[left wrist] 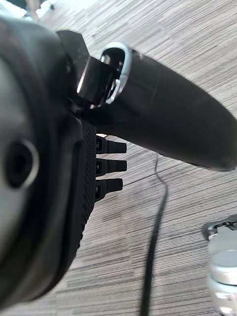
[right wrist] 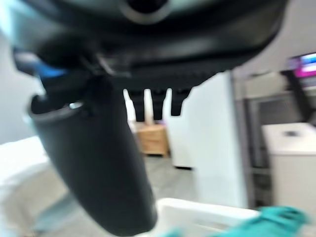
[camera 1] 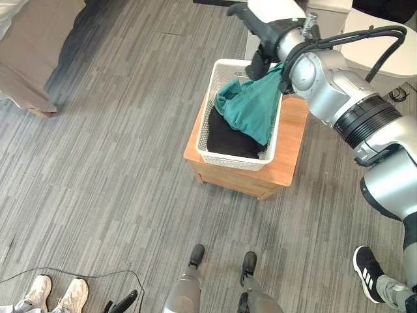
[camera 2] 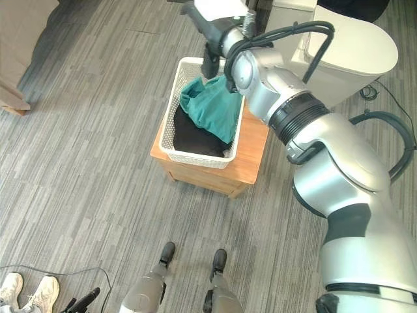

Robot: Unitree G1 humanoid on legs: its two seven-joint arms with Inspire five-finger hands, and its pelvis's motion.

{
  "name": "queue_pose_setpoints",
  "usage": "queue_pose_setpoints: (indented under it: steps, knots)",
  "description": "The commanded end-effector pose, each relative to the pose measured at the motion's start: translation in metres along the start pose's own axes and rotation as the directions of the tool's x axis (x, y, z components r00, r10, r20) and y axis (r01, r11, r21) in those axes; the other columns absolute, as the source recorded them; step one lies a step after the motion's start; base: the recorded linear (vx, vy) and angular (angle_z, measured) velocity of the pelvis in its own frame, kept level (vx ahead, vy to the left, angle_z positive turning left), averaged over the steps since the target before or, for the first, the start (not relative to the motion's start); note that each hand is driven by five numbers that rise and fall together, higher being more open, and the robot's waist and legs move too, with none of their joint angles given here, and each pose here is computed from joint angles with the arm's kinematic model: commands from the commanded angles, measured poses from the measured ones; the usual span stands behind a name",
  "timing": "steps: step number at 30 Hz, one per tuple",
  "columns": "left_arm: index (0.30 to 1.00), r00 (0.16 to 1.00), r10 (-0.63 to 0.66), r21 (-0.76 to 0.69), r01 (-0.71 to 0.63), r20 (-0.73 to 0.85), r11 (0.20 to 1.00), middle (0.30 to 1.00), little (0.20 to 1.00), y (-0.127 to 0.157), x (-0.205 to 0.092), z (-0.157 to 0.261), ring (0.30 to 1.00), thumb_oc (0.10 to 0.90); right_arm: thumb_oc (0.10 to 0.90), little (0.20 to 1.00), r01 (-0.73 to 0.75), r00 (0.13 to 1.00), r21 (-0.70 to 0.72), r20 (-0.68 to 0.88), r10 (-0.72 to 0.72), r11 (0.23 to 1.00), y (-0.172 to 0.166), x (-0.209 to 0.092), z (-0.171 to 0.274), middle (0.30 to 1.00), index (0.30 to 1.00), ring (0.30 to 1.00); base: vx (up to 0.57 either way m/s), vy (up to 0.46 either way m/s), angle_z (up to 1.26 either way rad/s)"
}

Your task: Pick up bed clothes into laundry basket.

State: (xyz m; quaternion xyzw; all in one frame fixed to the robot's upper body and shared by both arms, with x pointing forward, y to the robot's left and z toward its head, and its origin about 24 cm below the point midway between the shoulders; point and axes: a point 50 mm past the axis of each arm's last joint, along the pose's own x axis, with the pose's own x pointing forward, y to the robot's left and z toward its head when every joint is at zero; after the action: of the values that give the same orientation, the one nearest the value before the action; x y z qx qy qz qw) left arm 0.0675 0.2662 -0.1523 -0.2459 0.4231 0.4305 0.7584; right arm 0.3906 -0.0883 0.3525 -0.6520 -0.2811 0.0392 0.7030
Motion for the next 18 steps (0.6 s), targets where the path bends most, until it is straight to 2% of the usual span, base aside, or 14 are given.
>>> queue_pose_setpoints:
  steps: [1,2,4,6,7,8,9,10,11,12,14,16,17,18]
  knots:
    - [0.900,0.991,0.091,0.072,-0.098,0.093,0.993,0.900,0.900,0.023,0.004,0.031,0.900,0.800,0.800,0.900,0.248,0.936,0.222,0.197,-0.293,0.943,-0.071,0.005,0.057,0.900,0.900,0.900,-0.01,0.016,-0.07]
    - [0.900,0.991,0.092,0.073,-0.099,0.094,0.992,0.900,0.900,0.023,0.004,0.032,0.900,0.800,0.800,0.900,0.249,0.936,0.223,0.195,-0.293,0.943,-0.071,0.005,0.057,0.900,0.900,0.900,0.00,0.036,-0.12]
    - [0.900,0.993,0.083,0.058,-0.088,0.085,0.994,0.900,0.900,0.014,0.005,0.032,0.900,0.800,0.800,0.900,0.199,0.907,0.446,0.252,-0.336,0.873,-0.060,-0.010,0.061,0.900,0.900,0.900,-0.01,0.036,-0.11]
    - [0.900,0.994,0.088,0.040,-0.091,0.070,0.995,0.900,0.900,0.012,0.005,0.028,0.900,0.800,0.800,0.900,0.146,0.900,0.656,0.223,-0.375,0.741,-0.039,-0.044,0.034,0.900,0.900,0.900,-0.03,0.074,0.04]
    - [0.900,0.996,0.080,0.016,-0.080,0.030,0.997,0.900,0.900,0.008,0.003,0.014,0.900,0.800,0.800,0.900,0.105,0.928,0.818,0.124,-0.352,0.566,0.009,-0.082,0.002,0.900,0.900,0.900,0.00,0.072,0.06]
    - [0.900,0.996,0.082,0.020,-0.083,0.031,0.996,0.900,0.900,0.010,0.003,0.015,0.900,0.800,0.800,0.900,0.107,0.929,0.819,0.120,-0.351,0.564,0.010,-0.083,0.001,0.900,0.900,0.900,0.00,0.085,-0.02]
    - [0.900,0.998,0.065,0.006,-0.065,0.018,0.998,0.900,0.900,0.005,0.002,0.008,0.900,0.800,0.800,0.900,0.125,0.958,0.885,0.010,-0.286,0.449,0.051,-0.113,-0.021,0.900,0.900,0.900,0.04,0.090,-0.36]
    - [0.900,0.998,0.062,-0.002,-0.062,-0.006,0.998,0.900,0.900,0.006,0.001,0.001,0.900,0.800,0.800,0.900,0.146,0.977,0.936,-0.085,-0.197,0.321,0.094,-0.158,-0.035,0.900,0.900,0.900,0.01,0.136,-0.39]
    - [0.900,0.998,0.058,0.022,-0.058,-0.012,0.998,0.900,0.900,0.008,0.001,0.000,0.900,0.800,0.800,0.900,0.202,0.979,0.938,-0.187,-0.077,0.283,0.127,-0.199,-0.048,0.900,0.900,0.900,0.01,0.097,-0.52]
    - [0.900,0.998,0.059,0.026,-0.059,-0.012,0.998,0.900,0.900,0.009,0.001,0.000,0.900,0.800,0.800,0.900,0.204,0.979,0.937,-0.191,-0.074,0.282,0.127,-0.200,-0.048,0.900,0.900,0.900,0.00,0.062,-0.48]
    - [0.900,0.999,0.035,0.075,-0.036,0.004,0.997,0.900,0.900,0.009,0.001,0.003,0.900,0.800,0.800,0.900,0.239,0.965,0.933,-0.258,0.038,0.271,0.152,-0.236,-0.052,0.900,0.900,0.900,-0.06,0.019,-0.37]
    - [0.900,0.992,-0.070,0.199,0.049,0.103,0.979,0.900,0.900,-0.013,0.003,0.030,0.900,0.800,0.800,0.900,0.312,0.925,0.919,-0.351,0.142,0.243,0.178,-0.267,-0.058,0.900,0.900,0.900,-0.13,-0.012,0.34]
    - [0.900,0.992,-0.070,0.199,0.048,0.103,0.979,0.900,0.900,-0.013,0.003,0.030,0.900,0.800,0.800,0.900,0.312,0.925,0.919,-0.352,0.142,0.243,0.178,-0.267,-0.058,0.900,0.900,0.900,-0.13,-0.043,1.16]
    - [0.900,0.957,-0.202,0.292,0.136,0.208,0.946,0.900,0.900,-0.040,-0.001,0.055,0.900,0.800,0.800,0.900,0.380,0.889,0.897,-0.422,0.179,0.228,0.189,-0.284,-0.061,0.900,0.900,0.900,-0.12,-0.070,1.49]
